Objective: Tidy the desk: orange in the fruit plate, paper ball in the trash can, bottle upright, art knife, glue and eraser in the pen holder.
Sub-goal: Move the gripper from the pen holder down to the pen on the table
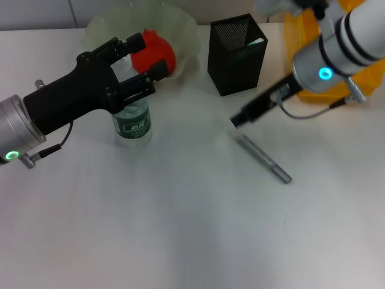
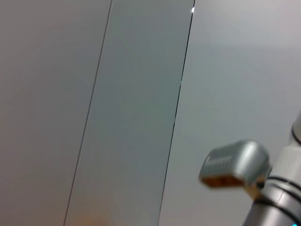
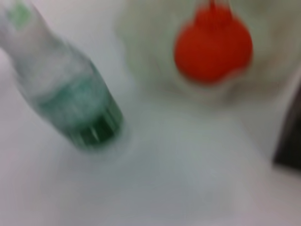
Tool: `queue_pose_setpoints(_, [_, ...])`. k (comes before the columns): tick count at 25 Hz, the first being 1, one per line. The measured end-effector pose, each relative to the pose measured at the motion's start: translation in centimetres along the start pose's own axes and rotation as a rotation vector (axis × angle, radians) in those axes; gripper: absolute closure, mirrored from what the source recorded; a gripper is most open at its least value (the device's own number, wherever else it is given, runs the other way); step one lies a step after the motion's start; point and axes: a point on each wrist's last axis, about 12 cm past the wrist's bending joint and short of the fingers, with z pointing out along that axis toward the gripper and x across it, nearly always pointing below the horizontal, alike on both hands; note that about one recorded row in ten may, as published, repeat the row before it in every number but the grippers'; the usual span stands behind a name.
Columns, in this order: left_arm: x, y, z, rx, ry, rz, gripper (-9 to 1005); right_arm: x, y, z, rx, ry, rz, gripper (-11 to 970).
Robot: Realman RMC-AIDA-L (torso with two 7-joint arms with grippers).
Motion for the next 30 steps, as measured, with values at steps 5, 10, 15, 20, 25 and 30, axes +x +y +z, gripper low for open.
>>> queue_pose_setpoints(5, [-0.1,0.1,0.2,0.005,-0.001,0.002,222,0.6,0.5,1.9,0.035,0.124,-0.015,699])
queue_pose_setpoints(10, [-0.2,0.1,0.3,0.005,-0.001,0.003,222,0.9,0.6,2.3,0.036,0.144,-0.011,512])
queue_pose_setpoints(15, [-0.1,0.1,0.3,0.003,0.000,0.003,222,1.4,0.4,2.7,0.033,0.167,0.004,535])
queue_pose_setpoints(20, [-0.1,0.2,0.3,0.001,0.002,0.003,222,1.8,0.3,2.9,0.036,0.185,0.011,557])
queue_pose_setpoints(25, [-0.1,0.2,0.3,0.000,0.002,0.003,222,1.9,0.0,2.9,0.052,0.195,0.007,580])
queue_pose_setpoints(30, [-0.2,0.2,0.4,0.001,0.002,0.006,222,1.9,0.0,2.9,0.054,0.195,0.007,607])
